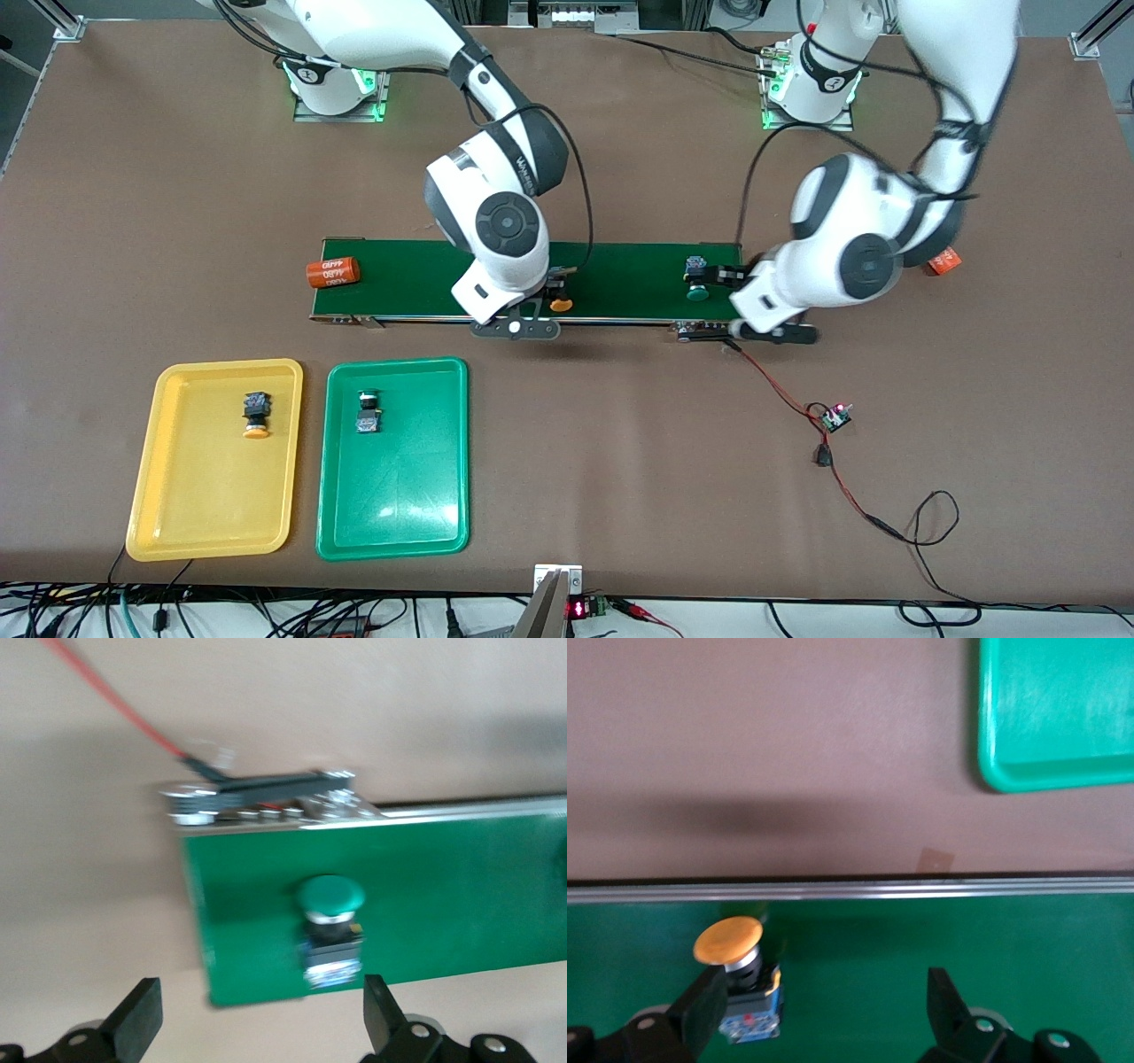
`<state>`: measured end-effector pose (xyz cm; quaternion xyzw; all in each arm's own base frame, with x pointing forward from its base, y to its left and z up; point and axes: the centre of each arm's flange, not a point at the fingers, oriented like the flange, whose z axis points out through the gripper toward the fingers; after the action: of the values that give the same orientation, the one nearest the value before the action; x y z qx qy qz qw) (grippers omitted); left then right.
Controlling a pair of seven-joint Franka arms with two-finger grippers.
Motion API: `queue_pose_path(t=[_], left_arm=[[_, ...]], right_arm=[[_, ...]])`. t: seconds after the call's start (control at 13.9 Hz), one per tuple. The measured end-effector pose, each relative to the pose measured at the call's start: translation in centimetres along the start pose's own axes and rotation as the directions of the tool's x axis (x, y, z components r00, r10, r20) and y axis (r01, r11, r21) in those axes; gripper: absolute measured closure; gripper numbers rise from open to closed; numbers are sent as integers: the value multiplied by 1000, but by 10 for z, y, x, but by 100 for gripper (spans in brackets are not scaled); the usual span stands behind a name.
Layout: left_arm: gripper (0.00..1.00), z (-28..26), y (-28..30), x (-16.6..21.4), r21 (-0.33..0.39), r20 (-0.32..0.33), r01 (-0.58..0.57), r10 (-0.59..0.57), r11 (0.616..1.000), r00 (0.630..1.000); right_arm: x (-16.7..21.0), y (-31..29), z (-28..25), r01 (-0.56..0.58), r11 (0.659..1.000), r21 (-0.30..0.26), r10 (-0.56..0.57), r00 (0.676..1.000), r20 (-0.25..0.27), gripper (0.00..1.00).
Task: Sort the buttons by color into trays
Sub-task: 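Lift the yellow button with the right gripper while the left gripper grasps a cylinder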
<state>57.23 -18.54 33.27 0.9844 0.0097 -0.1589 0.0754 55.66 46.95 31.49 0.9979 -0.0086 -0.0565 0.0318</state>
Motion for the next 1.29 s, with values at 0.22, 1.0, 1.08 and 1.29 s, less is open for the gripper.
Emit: queue_pose_path(t=[0.22,1.0,1.08,1.29], left_arm=[[0,-28,-78,11,61,-35,100,-98,993,995],[0,19,-347,-15,201,47,485,-503,851,863],[0,29,-358,-22,205,60,512,-532,834,844],[0,79,-386,-41,186,8,561,-572,807,820]], right_arm=[[-15,-12,10,-4,1000,-18,5,1000,18,0],[-23,-16,62,-7,1000,-6,7,1000,28,4],[-24,-16,64,-7,1000,-6,7,1000,28,4],[-24,-15,67,-8,1000,-9,8,999,31,33]])
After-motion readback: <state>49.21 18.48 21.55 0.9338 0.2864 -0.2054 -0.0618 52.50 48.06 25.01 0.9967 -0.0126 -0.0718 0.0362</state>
